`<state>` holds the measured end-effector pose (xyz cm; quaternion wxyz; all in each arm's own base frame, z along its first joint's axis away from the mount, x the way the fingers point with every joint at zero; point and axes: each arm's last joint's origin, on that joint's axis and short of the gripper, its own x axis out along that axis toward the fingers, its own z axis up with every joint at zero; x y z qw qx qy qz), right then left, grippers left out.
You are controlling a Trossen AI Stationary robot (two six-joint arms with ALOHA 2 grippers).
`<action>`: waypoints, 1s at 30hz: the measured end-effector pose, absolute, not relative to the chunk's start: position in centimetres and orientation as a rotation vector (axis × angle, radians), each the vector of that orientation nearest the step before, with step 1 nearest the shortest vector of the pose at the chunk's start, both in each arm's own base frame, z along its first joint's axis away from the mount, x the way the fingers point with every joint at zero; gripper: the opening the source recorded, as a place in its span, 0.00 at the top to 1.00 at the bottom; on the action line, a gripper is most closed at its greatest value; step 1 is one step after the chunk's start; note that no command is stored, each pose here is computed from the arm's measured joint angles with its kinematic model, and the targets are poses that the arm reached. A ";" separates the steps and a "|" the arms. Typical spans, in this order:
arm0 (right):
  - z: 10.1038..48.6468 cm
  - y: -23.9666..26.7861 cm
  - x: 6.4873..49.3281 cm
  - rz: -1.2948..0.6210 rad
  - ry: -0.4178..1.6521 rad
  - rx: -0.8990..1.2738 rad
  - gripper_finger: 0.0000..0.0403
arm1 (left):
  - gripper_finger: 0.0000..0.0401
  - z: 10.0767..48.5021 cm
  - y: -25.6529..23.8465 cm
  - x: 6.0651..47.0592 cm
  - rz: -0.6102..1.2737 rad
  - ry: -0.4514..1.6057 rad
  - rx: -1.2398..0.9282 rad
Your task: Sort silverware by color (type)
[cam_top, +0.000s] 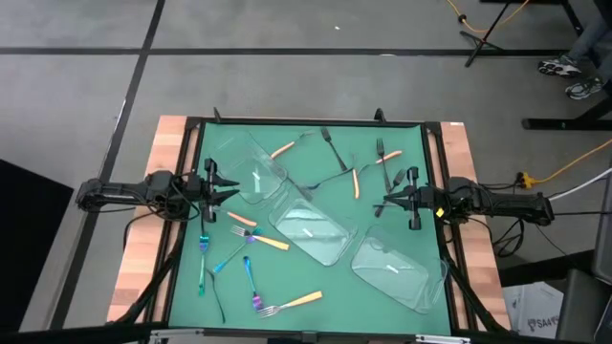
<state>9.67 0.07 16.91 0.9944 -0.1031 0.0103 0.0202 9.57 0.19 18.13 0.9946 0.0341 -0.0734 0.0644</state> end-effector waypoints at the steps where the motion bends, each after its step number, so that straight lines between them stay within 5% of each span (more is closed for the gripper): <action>1: 16.9 0.1 9.7 0.040 0.021 -0.207 0.99 | 0.78 18.1 0.2 9.6 0.129 -0.147 0.069; 23: 17.2 0.1 9.7 0.048 -0.016 -0.199 0.99 | 0.78 18.1 0.2 9.6 0.129 -0.147 0.069; 30: 17.4 -0.4 9.7 -0.131 -0.031 0.072 0.99 | 0.78 18.1 0.2 9.6 0.129 -0.147 0.068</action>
